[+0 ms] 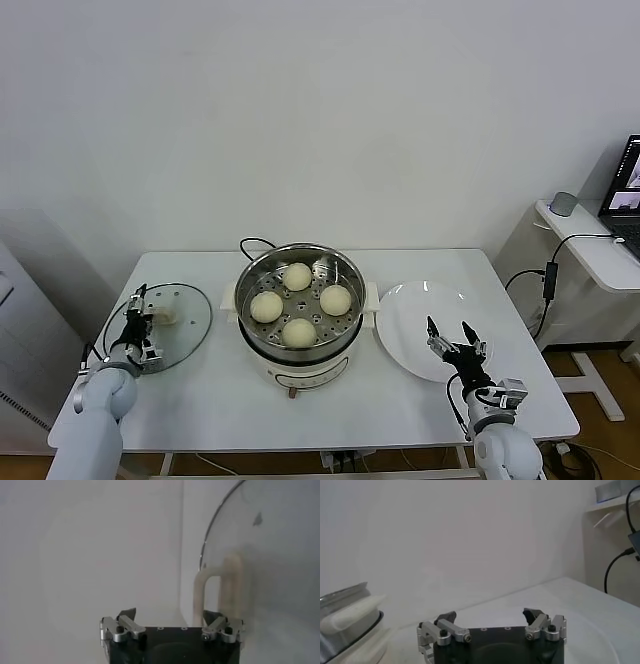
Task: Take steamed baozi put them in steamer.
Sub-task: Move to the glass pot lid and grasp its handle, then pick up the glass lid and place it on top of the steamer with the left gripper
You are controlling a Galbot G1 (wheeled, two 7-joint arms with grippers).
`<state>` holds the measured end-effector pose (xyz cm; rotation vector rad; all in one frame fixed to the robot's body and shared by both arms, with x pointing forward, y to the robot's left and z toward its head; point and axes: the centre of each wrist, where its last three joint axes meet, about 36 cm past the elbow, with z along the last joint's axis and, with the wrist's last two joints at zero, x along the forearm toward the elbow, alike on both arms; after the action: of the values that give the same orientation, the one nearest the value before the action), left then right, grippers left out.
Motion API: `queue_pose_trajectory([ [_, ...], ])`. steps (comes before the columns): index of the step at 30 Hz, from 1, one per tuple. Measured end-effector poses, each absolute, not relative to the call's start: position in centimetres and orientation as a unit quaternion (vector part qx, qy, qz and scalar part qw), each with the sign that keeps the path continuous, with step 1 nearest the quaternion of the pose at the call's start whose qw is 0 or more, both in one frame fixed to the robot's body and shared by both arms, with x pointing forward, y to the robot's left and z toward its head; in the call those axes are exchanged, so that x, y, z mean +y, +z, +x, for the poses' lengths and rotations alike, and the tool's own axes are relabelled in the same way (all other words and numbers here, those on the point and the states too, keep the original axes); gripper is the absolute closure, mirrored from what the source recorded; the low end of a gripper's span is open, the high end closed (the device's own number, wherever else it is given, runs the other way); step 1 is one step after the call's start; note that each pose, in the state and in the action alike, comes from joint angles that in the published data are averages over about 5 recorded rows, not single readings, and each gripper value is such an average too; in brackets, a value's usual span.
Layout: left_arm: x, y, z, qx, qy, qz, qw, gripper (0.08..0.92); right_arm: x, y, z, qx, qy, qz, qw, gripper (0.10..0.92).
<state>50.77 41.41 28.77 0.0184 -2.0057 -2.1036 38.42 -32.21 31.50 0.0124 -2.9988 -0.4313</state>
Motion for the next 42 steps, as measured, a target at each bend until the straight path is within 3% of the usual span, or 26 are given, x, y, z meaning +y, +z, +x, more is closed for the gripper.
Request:
queue_pose_trajectory([
  [18,40.5,29.1,50.0,-0.688,-0.715,0.015,0.126,0.861,-32.3,31.4,37.7,-0.989,-0.138,0.005,0.053,0.200],
  [24,38.7,30.9,48.8,-0.694,-0.703,0.049,0.149,0.877,-32.4,31.3,37.3,-0.989,-0.138,0.005,0.052,0.200],
  [31,34.6,34.1,46.6,-0.684,-0.697,0.120,0.179,0.877,-32.4,31.4,37.1,-0.989,-0.139,0.007,0.051,0.200],
  [42,27.1,42.2,44.5,-0.681,-0.668,0.213,0.211,0.877,-33.1,32.6,36.8,-0.991,-0.122,0.012,0.059,0.200],
])
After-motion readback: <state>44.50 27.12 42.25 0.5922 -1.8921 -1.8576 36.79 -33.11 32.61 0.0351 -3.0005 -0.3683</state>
